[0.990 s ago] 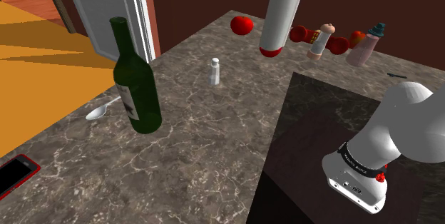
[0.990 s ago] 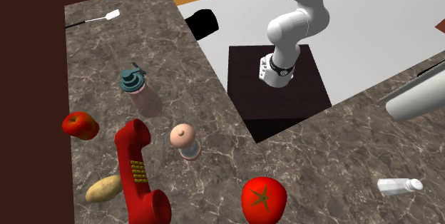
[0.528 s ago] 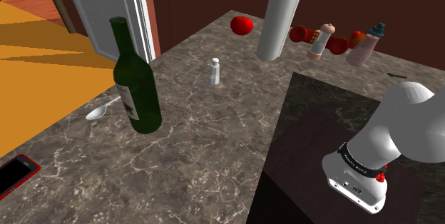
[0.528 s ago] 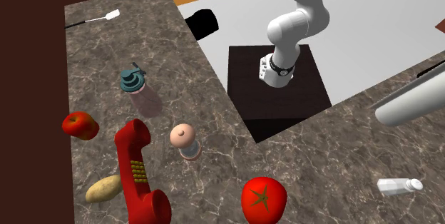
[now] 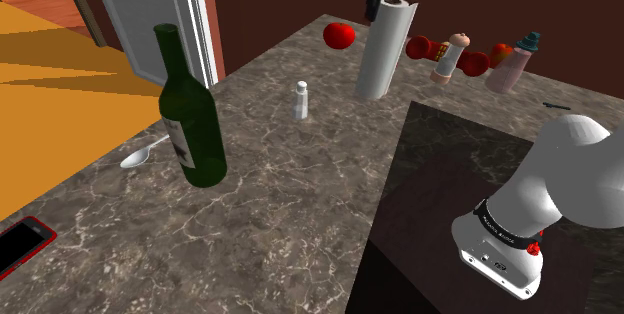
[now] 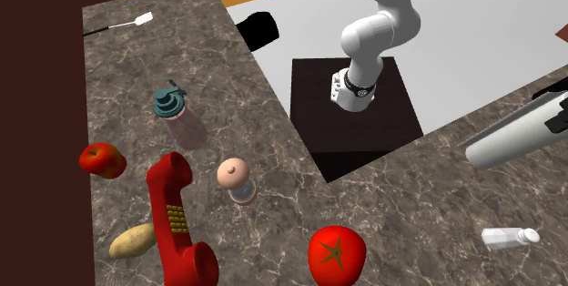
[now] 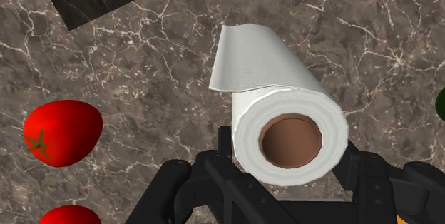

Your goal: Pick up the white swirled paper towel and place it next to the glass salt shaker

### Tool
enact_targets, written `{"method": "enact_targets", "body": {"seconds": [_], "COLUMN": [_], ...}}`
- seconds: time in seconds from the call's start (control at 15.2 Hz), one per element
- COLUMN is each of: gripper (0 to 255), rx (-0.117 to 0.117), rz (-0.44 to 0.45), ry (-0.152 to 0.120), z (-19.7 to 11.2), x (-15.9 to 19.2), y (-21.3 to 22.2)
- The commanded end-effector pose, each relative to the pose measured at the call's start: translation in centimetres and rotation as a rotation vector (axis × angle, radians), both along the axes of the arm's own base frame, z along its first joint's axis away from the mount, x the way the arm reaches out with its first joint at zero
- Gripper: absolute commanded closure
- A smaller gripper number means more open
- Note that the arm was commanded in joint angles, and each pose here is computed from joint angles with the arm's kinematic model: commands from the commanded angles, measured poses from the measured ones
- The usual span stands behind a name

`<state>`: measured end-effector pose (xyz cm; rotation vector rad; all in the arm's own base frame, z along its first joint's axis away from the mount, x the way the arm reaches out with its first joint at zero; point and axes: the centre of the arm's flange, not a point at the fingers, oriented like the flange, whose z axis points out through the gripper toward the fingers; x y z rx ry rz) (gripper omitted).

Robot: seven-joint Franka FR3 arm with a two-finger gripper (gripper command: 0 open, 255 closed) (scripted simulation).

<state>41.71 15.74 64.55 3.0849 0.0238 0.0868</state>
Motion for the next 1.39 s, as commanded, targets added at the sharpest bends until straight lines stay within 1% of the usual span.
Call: {"method": "enact_targets", "body": {"seconds": [0.0,1.32], "gripper": [255,255], "rx": [0.0,0.0], "rz": [0.0,0.0], "ry": [0.0,0.0], "z": [-1.1,-11.6], "x": [0.1,0.1], "y": [0.1,0.1]}}
